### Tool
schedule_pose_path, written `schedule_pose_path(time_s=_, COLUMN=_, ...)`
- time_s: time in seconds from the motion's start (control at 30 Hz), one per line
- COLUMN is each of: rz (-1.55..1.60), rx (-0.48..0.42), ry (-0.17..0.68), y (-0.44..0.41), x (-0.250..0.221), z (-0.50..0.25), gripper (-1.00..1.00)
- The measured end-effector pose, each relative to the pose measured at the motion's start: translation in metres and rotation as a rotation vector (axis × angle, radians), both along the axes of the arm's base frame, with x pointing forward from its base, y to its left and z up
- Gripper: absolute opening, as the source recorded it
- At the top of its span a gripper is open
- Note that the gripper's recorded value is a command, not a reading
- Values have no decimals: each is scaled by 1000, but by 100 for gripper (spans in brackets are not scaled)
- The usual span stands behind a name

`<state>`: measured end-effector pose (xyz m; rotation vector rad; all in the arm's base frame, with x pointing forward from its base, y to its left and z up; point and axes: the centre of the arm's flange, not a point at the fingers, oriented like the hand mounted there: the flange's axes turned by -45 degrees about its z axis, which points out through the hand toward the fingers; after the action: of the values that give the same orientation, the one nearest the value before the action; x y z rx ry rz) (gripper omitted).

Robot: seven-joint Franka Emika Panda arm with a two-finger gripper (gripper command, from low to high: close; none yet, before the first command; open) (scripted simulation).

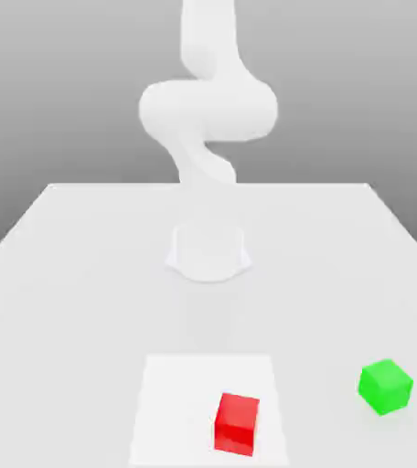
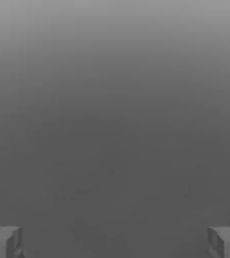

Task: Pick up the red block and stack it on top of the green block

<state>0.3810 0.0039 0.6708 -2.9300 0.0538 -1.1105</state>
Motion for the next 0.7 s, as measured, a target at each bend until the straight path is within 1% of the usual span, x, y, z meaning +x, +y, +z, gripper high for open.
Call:
schedule_pose_path(time_s=0.17, rz=-38, rx=20, ry=154, y=7, x=57, z=-91, gripper=0)
schedule_pose_path(time_s=0.33, rz=-76, rx=37, ry=303, y=14, x=92, z=-187, gripper=0)
schedule_pose_path(time_s=0.5, rz=-115, rx=53, ry=451, y=20, x=105, z=-286, gripper=0)
schedule_pose_path(time_s=0.7, rz=-161, rx=69, ry=629, y=29, x=94, z=-403, gripper=0)
